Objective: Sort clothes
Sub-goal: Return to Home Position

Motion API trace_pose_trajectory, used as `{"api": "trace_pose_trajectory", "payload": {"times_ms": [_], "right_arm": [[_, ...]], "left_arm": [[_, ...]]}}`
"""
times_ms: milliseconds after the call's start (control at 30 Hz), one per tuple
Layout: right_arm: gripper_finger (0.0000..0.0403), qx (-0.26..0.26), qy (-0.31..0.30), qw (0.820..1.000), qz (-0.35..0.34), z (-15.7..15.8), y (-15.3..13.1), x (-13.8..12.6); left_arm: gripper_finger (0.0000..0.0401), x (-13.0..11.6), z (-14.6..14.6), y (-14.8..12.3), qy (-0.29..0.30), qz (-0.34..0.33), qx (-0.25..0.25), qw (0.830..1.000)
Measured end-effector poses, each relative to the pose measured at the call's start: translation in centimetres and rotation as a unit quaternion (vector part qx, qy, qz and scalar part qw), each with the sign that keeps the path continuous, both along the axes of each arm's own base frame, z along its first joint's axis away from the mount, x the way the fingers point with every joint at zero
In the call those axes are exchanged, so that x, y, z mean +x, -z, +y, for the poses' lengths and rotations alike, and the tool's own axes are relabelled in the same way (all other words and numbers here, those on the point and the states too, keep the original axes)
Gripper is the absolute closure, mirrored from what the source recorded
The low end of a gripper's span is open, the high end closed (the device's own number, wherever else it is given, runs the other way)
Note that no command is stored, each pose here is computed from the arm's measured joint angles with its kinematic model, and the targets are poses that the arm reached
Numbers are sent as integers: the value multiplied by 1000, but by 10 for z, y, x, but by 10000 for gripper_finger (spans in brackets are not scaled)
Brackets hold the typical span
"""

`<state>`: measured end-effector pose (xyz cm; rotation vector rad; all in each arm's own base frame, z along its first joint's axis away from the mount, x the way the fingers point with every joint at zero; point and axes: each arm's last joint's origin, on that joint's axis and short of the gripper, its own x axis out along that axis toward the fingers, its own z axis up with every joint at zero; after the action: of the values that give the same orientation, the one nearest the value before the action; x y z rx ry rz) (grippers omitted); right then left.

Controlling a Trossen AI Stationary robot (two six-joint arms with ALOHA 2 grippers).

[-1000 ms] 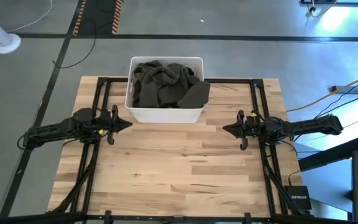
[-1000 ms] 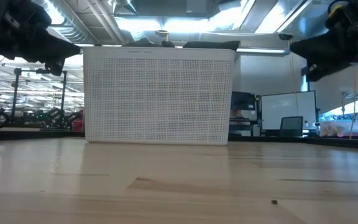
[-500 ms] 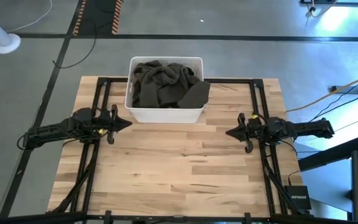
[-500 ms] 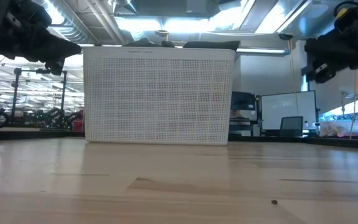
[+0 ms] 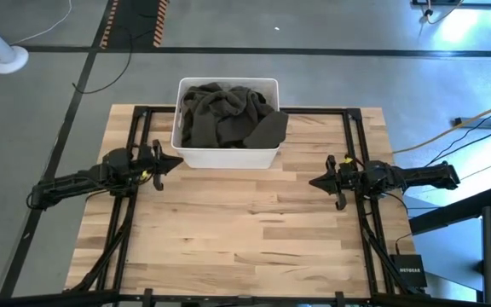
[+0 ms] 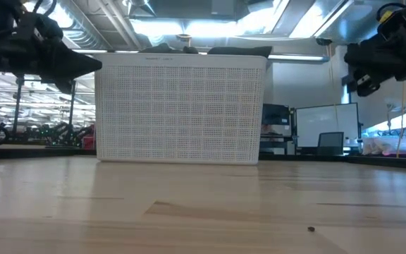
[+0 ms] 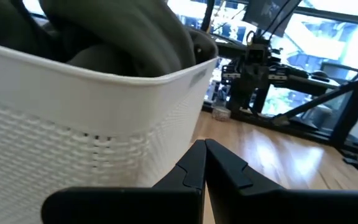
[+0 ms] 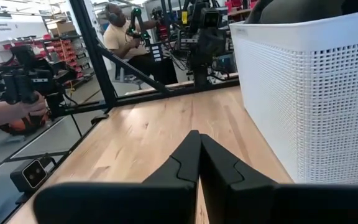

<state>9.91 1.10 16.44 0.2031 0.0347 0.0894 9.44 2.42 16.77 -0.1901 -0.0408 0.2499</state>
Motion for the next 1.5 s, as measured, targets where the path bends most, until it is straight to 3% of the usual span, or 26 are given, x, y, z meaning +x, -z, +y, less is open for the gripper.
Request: {"api": "trace_pose_trajectory", "payload": {"times_ms": [133,367,1500], "right_arm": [[388,0,0,1000,0,0,0,0],[388,0,0,1000,0,0,0,0],[388,0,0,1000,1,0,0,0]], "left_arm": [[400,0,2,0,-10,2,0,1000],[400,0,2,0,-10,15,45,999],[400,0,2,1,-9,16,46,999]]}}
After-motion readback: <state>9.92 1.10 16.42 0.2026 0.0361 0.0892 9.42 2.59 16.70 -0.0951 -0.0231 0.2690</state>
